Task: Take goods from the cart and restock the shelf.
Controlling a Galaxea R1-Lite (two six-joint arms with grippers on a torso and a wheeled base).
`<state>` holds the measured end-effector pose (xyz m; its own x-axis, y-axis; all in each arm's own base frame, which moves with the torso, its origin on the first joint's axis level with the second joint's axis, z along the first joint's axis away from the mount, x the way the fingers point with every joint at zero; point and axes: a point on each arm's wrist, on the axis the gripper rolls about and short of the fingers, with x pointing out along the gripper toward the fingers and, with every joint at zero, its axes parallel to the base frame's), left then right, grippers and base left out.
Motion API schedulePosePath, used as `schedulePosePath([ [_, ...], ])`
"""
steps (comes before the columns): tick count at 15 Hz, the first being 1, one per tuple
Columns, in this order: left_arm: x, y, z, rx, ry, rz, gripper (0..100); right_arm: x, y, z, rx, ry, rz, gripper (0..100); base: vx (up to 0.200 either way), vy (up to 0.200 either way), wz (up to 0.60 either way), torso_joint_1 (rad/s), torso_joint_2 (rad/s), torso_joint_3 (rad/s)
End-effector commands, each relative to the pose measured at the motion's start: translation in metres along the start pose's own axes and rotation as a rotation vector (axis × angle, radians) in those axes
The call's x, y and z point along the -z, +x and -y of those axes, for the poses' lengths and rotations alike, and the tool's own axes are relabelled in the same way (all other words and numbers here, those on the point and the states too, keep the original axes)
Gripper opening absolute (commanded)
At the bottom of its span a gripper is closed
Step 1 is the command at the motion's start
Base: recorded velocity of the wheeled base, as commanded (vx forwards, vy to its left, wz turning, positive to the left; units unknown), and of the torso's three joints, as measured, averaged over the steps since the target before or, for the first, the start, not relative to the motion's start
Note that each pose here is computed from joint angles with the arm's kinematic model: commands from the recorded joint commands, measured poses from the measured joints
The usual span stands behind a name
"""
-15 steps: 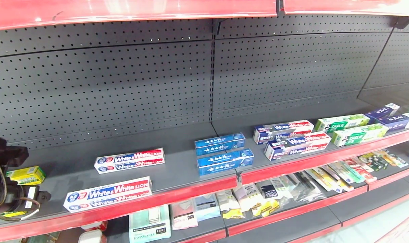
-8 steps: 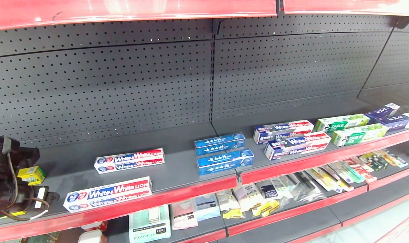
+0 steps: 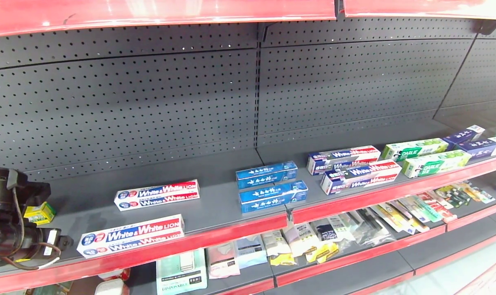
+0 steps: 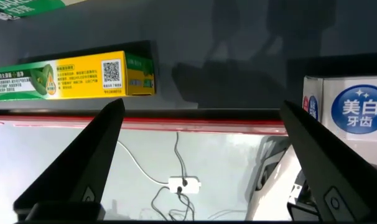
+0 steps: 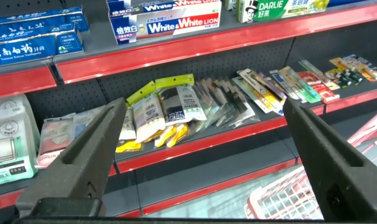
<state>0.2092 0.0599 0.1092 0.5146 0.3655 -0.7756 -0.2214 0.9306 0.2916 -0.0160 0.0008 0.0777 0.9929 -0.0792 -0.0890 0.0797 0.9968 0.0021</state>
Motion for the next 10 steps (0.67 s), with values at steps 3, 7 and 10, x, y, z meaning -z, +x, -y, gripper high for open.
schedulePosePath([
  [3, 0.0025, 0.0013, 0.0055, 0.012, 0.012, 0.004, 100, 0.0, 0.0001, 0.0, 0.0, 0.0, -0.001, 100, 0.0, 0.0, 0.0, 0.0, 0.0, 0.0],
  [7, 0.0017, 0.0022, 0.0081, 0.018, 0.021, 0.008, 100, 0.0, 0.0001, 0.0, 0.0, 0.0, -0.001, 100, 0.0, 0.0, 0.0, 0.0, 0.0, 0.0],
  [10, -0.0003, 0.0034, 0.0105, 0.022, 0.025, 0.021, 100, 0.0001, 0.0001, 0.0, 0.0, 0.0, -0.003, 100, 0.0, 0.0, 0.0, 0.0, 0.0, 0.0],
])
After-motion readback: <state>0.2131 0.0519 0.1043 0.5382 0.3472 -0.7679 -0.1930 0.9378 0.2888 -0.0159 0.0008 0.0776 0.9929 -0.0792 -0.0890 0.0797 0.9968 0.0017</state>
